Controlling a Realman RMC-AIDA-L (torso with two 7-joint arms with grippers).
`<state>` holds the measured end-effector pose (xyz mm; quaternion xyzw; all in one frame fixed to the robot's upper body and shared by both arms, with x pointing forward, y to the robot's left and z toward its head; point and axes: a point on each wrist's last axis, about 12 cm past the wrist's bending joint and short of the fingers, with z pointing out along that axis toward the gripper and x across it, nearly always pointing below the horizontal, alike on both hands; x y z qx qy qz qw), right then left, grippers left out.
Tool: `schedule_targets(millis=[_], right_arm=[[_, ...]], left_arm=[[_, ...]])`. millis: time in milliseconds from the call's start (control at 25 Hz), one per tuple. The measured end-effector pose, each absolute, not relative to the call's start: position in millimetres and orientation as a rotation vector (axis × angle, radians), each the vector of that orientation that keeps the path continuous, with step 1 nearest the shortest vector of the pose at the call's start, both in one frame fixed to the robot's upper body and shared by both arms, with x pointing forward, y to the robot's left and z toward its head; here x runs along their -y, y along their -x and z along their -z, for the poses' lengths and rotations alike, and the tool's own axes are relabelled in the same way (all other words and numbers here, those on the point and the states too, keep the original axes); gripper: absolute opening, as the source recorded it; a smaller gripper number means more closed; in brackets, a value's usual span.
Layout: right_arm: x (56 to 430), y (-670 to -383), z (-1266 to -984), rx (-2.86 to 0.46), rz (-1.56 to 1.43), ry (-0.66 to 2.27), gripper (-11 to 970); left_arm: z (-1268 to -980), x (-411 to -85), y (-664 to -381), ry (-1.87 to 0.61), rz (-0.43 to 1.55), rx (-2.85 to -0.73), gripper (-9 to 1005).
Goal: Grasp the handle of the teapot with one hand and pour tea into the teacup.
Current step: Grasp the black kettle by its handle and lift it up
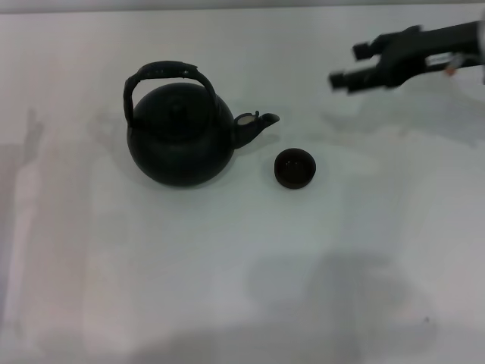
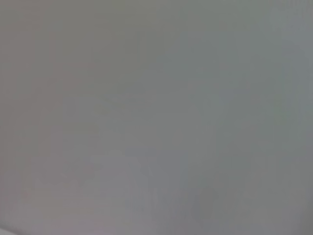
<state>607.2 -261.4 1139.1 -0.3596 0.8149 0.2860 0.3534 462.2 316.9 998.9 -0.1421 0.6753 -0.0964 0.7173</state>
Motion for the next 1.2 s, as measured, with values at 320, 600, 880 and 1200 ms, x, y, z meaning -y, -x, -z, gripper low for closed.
schedule_targets(millis=[320, 600, 880, 1200], right_arm=[[323.6, -580.1, -1093.8, -1.699, -0.905, 0.142, 845], [327.6, -553.2, -1053.1, -1.488, -0.556, -0.109, 845], [325.3, -561.1, -1037.8, -1.552, -0.199, -0.084, 845], [330.1, -570.8, -1037.9, -1.598, -0.188, -0.122, 845]], left_arm=[[-1001.3, -314.0, -463.1, 0.306, 0.245, -1.477, 831], [-997.5, -312.4, -453.8, 0.305, 0.299, -1.496, 830], [-993.0, -305.6, -427.4, 0.182, 0.355, -1.517, 816], [-992.2, -270.5, -424.5, -0.205, 0.527, -1.553, 798]])
